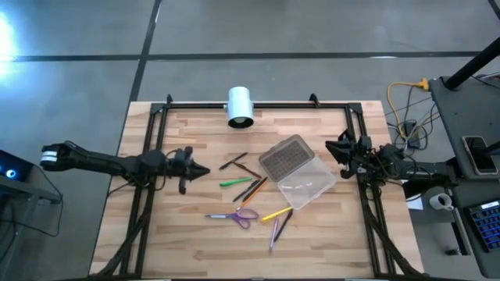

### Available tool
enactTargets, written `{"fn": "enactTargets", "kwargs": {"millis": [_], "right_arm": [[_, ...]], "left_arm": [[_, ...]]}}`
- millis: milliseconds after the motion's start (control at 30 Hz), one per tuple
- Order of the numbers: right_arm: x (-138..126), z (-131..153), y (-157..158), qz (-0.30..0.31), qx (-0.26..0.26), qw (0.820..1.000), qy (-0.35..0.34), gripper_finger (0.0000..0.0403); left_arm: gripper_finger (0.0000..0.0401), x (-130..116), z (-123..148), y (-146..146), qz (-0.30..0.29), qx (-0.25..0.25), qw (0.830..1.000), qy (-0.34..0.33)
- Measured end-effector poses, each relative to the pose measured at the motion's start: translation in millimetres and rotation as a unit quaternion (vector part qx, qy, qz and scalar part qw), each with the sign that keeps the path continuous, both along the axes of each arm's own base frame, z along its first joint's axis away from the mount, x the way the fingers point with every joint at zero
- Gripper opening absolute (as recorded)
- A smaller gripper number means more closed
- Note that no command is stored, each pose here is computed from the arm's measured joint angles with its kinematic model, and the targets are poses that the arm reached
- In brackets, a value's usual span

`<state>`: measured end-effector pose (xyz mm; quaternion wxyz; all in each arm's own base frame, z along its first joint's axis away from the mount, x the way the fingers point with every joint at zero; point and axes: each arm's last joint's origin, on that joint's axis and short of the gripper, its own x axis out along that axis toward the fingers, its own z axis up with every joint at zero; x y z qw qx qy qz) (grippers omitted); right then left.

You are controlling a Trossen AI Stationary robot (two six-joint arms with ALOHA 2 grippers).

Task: Pick & place school supplies into a supply box
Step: Put the black pen into the supply box

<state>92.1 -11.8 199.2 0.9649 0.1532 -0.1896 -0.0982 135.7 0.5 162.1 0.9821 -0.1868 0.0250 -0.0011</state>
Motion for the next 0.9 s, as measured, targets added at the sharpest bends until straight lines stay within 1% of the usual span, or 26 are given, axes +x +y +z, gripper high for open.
{"fn": "enactTargets", "kwargs": {"millis": [100,167,233,300,333,367,467,533,633,733,833,900], "right_arm": [[-0.9,2.4,0.1,0.000,-0.001,1.000,-0.014,0.0054],[-1.3,3.6,0.1,0.007,0.015,1.000,-0.024,0.0054],[-2.0,5.1,0.1,0.025,0.062,0.997,-0.046,0.0054],[-2.8,6.9,0.1,0.047,0.114,0.990,-0.071,0.0054],[-3.3,7.9,0.1,0.055,0.132,0.986,-0.081,0.0054],[-3.7,8.7,0.1,0.061,0.146,0.983,-0.090,0.0054],[-5.0,11.3,0.1,0.080,0.187,0.972,-0.116,0.0054],[-6.1,13.0,-0.5,0.082,0.210,0.965,-0.134,0.0054],[-7.7,15.5,-1.0,0.080,0.224,0.959,-0.156,0.0054],[-8.6,16.9,-1.0,0.083,0.227,0.956,-0.165,0.0054],[-8.5,15.6,-3.9,0.040,0.254,0.950,-0.176,0.0054],[-8.5,14.5,-6.4,0.010,0.294,0.936,-0.194,0.0054]], "left_arm": [[0.0008,-0.4,14.9,0.0,-0.002,-0.060,0.995,-0.076],[0.0008,-2.0,24.8,0.1,-0.006,-0.092,0.988,-0.127],[0.0008,-4.7,35.1,1.0,-0.003,-0.156,0.971,-0.181],[0.0008,-6.6,41.5,2.6,0.006,-0.231,0.949,-0.214],[0.0008,-7.2,43.2,3.2,0.010,-0.257,0.940,-0.223],[0.0008,-7.7,44.4,3.7,0.015,-0.271,0.935,-0.229],[0.0008,-7.6,47.0,5.2,0.040,-0.271,0.932,-0.238],[0.0008,-7.4,48.8,5.9,0.051,-0.272,0.930,-0.243],[0.0008,-5.1,54.7,6.1,0.051,-0.278,0.927,-0.247],[0.0008,-2.1,62.7,6.4,0.054,-0.273,0.926,-0.254],[0.0008,1.8,70.4,7.5,0.080,-0.235,0.933,-0.259],[0.0008,5.5,76.4,7.4,0.082,-0.221,0.936,-0.260]]}}
